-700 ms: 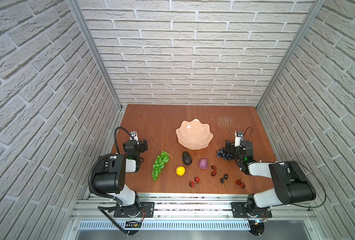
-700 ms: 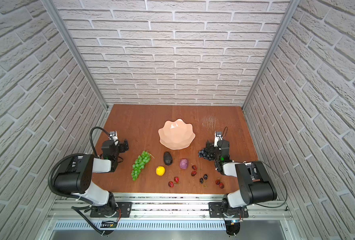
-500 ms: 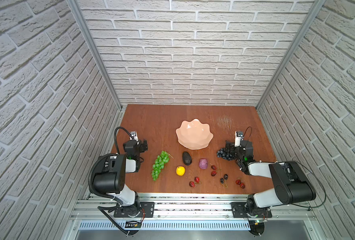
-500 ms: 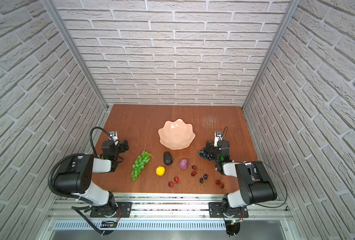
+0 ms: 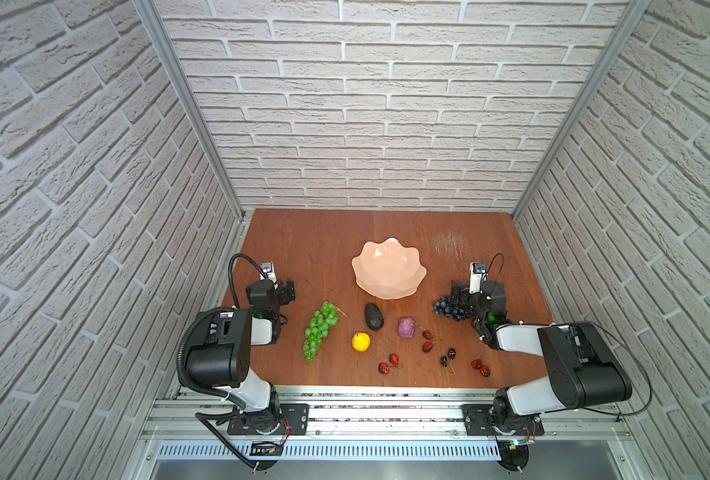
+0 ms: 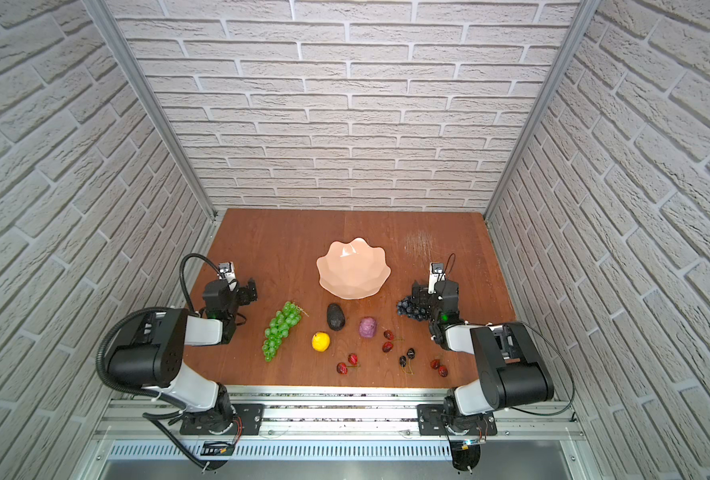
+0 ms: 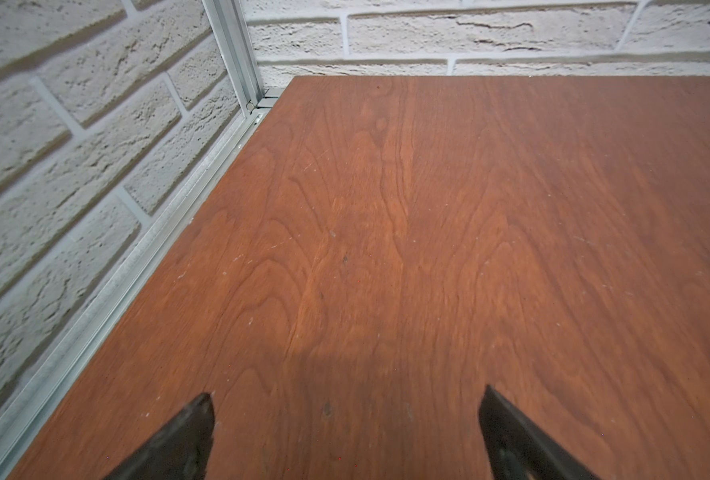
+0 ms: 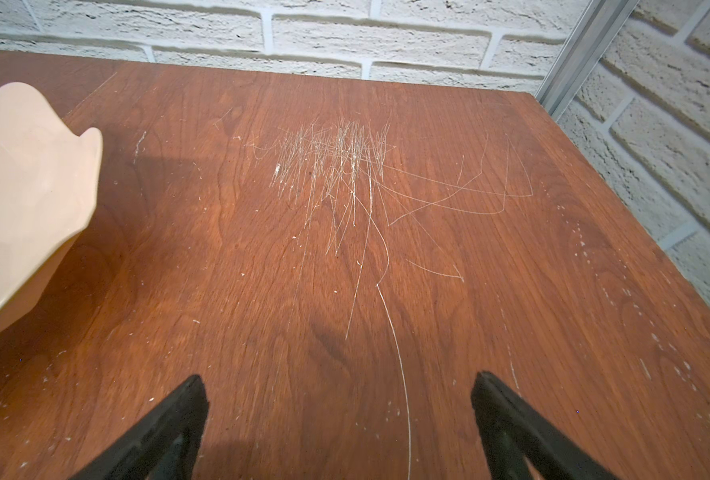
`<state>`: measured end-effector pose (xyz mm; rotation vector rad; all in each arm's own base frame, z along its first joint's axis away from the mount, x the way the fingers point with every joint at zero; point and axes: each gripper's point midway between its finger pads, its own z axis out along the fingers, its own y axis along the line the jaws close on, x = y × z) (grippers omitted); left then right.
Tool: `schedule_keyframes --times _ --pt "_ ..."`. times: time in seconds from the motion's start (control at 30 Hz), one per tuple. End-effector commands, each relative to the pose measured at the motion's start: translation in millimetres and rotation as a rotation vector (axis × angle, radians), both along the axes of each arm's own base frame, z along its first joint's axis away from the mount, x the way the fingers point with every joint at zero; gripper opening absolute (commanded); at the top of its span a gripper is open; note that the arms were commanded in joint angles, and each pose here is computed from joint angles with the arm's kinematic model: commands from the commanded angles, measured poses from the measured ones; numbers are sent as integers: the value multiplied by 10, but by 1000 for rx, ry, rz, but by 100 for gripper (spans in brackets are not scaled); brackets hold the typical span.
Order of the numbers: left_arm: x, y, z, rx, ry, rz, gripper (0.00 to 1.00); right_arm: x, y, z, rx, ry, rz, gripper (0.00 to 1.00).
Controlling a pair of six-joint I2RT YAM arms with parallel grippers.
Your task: Place and organize the fake fruits in the fruit bowl
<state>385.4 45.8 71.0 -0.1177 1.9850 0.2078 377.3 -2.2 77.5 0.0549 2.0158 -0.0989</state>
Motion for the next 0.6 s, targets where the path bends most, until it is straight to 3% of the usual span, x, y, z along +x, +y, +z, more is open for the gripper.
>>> schedule_keyframes --times 0.0,0.57 --pt "85 18 184 0 -75 3 98 68 11 178 11 -58 1 100" --pt "81 17 182 -4 -74 1 98 69 14 175 12 -56 3 100"
